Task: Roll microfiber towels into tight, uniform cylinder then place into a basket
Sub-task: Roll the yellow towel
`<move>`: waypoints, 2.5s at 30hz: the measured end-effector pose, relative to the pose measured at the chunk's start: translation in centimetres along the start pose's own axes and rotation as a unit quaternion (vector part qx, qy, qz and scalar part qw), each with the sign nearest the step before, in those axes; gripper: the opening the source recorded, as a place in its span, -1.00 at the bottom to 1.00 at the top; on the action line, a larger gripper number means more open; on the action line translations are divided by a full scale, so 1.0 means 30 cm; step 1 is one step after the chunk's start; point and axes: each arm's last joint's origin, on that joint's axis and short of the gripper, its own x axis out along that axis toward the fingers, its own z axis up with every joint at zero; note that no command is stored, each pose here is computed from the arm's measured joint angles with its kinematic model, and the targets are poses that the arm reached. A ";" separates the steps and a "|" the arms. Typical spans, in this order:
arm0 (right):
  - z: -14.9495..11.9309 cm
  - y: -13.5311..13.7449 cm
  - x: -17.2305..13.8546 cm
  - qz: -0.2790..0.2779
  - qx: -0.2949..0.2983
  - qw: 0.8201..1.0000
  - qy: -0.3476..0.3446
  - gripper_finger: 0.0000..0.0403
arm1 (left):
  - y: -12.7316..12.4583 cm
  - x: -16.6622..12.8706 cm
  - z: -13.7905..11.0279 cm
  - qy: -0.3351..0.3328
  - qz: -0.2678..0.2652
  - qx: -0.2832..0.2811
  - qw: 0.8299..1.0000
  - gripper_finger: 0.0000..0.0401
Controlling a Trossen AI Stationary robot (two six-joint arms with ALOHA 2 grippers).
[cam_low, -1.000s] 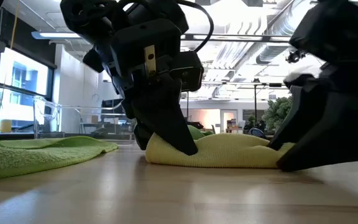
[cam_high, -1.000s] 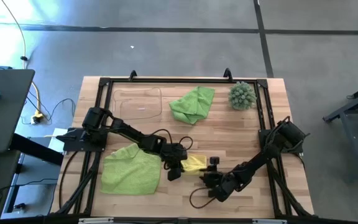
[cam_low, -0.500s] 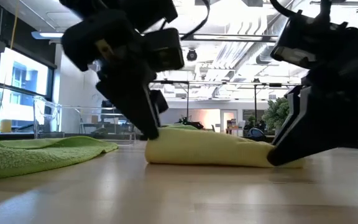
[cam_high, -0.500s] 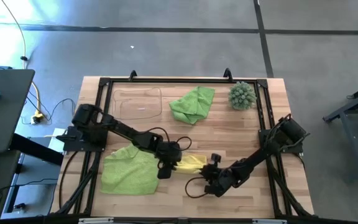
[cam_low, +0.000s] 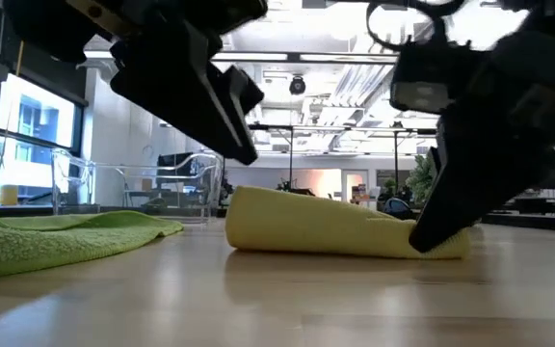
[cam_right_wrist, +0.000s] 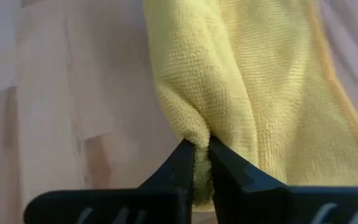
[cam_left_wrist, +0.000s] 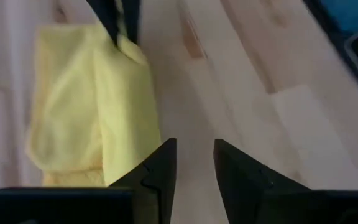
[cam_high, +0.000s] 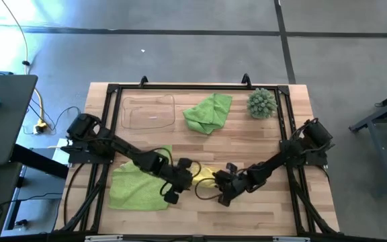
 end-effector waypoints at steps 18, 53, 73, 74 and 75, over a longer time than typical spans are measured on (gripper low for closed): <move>0.067 -0.042 0.026 0.061 0.030 0.997 0.023 -0.91 | -0.049 0.141 -0.070 0.018 0.148 0.062 0.987 -0.25; -0.077 0.121 -0.147 -0.040 -0.274 0.954 -0.117 -0.45 | 0.212 0.173 -0.095 0.042 -0.074 -0.182 0.980 -0.86; -0.057 0.168 -0.121 -0.044 -0.276 0.953 -0.116 0.00 | 0.211 0.174 -0.096 0.042 -0.070 -0.195 0.978 -0.88; -0.053 0.173 -0.125 -0.049 -0.275 0.952 -0.123 -0.02 | 0.211 0.174 -0.096 0.042 -0.069 -0.195 0.978 -0.87; -0.049 0.175 -0.127 -0.056 -0.273 0.951 -0.131 -0.04 | 0.211 0.174 -0.096 0.042 -0.069 -0.195 0.977 -0.87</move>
